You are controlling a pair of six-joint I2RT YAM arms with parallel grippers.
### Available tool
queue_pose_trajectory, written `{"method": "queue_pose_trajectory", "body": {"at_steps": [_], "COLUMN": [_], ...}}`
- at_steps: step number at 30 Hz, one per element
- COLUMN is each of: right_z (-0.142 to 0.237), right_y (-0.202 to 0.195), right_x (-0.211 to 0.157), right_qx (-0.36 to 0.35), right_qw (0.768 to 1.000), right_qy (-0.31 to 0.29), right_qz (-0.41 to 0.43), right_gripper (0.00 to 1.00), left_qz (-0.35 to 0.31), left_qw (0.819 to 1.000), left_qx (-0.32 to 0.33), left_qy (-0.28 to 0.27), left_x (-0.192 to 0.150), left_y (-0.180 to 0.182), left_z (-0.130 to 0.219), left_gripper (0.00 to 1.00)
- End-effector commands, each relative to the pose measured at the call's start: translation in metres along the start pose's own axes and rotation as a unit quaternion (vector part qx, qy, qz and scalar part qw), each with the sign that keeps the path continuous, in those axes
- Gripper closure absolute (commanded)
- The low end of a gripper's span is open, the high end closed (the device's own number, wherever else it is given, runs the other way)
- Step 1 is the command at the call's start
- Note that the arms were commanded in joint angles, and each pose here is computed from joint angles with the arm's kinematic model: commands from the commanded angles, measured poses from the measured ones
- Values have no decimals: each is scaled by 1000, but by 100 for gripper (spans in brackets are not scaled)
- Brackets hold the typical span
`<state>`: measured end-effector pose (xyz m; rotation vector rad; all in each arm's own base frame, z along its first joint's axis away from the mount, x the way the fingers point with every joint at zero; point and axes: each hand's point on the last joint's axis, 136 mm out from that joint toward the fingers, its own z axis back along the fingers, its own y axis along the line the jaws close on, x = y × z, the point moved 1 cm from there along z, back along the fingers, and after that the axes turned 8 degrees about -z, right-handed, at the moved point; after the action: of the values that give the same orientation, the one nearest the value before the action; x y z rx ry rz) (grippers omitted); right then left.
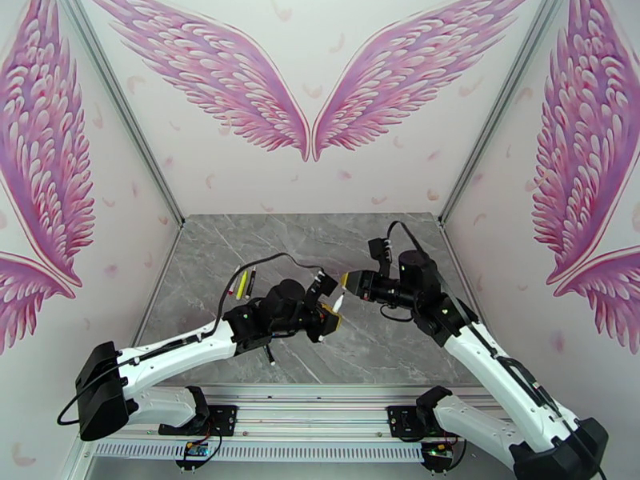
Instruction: Open the pen caps
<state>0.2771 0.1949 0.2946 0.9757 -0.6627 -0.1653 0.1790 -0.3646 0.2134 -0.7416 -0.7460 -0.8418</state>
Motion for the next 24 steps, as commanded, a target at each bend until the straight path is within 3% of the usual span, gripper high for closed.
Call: {"method": "queue_pose_trajectory", "body": {"at_steps": [1,6,10,19,24], "right_z": [1,-3,-5,-4,-11], "right_y": [-23,-20,-37,-121,-164], "right_x": [22,23,13,12,18], "right_qx": [-77,-65,-79,-240,-286], "right_qw": [996,997,995,962,945], "right_qy": [-48,-33,15,90,134], "right_qz": [-22,6,50,99,86], "right_gripper": [90,88,83,84,83], "left_qz": [-38,-13,15,86,101], "left_qw": [995,998,999,993,990], "left_qx": [67,37,36,74,92], "left_qy": [56,41,8,-25,-42], "left_x": [-21,-24,-16,-24,-30], "left_y": [14,8,14,51,62], "left_z": [-6,-9,3,30,47], "left_gripper": [100,100,100,100,100]}}
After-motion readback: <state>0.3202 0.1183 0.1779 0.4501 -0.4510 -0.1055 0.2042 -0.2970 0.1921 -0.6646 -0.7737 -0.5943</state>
